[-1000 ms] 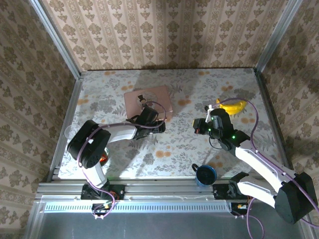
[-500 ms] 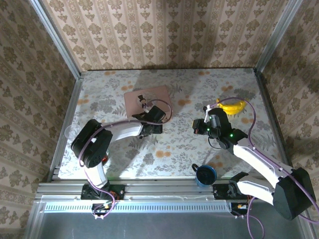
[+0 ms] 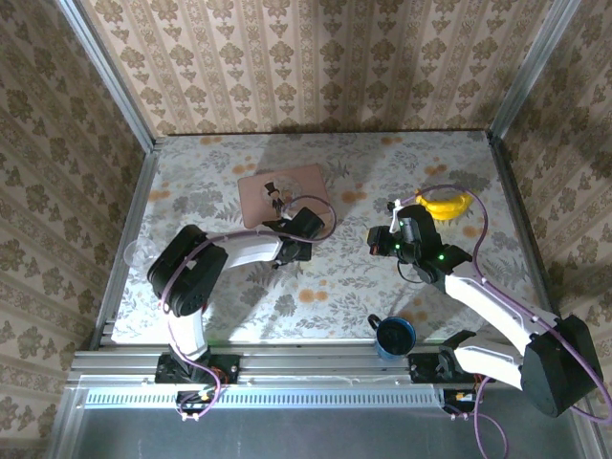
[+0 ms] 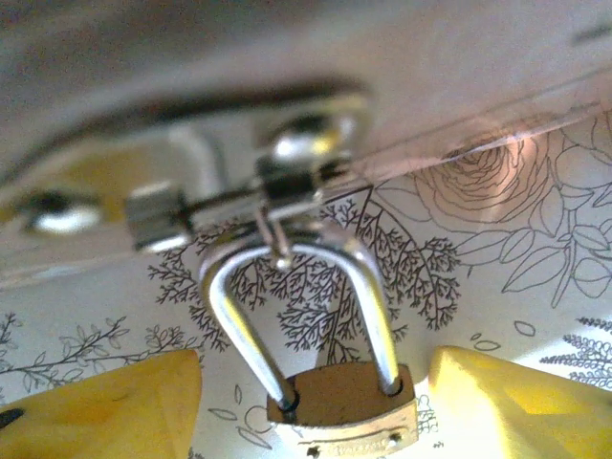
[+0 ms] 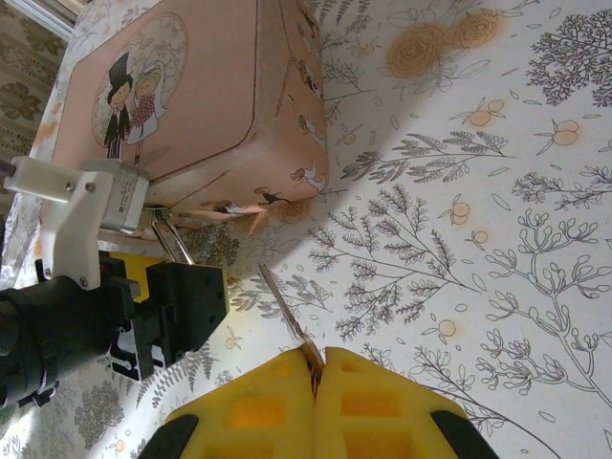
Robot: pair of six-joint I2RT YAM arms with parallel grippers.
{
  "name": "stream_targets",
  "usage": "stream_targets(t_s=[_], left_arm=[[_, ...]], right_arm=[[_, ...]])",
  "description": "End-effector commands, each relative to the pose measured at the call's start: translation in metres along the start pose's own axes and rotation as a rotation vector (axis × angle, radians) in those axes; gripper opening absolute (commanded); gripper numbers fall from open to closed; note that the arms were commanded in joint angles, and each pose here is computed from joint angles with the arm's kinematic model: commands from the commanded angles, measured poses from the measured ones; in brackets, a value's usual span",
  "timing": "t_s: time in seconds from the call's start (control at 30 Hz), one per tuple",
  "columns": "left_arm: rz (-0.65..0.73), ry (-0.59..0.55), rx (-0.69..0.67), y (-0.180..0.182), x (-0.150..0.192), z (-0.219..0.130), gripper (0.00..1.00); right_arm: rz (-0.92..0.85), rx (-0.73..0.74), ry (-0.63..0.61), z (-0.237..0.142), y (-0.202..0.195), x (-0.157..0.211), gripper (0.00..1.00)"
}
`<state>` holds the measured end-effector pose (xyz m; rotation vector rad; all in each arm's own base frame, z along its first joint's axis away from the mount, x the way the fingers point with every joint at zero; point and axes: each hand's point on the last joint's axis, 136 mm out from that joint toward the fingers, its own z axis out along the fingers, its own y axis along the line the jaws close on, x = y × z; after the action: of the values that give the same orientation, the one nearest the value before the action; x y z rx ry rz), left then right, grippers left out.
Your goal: Unlock the padlock with the key
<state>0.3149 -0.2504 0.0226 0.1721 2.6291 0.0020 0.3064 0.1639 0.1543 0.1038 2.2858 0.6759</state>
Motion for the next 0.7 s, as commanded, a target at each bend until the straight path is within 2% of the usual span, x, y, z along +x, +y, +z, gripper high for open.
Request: stream_targets(t_s=[0.0, 0.2, 0.67], left_arm=[[-0.032, -0.027, 0.002, -0.006, -0.009, 0.005, 0.64], [-0.064, -0.033, 0.033, -0.013, -0.014, 0.008, 0.56], [-0.071, -0.043, 0.082, -0.024, -0.021, 0.013, 0.54]], right_arm=[[0.007, -0.029, -0.031, -0.002, 0.008, -0.011, 0.00], [0.006, -0.027, -0.031, -0.003, 0.007, -0.010, 0.00], [0.009, -0.030, -0.024, -0.001, 0.007, -0.008, 0.00]])
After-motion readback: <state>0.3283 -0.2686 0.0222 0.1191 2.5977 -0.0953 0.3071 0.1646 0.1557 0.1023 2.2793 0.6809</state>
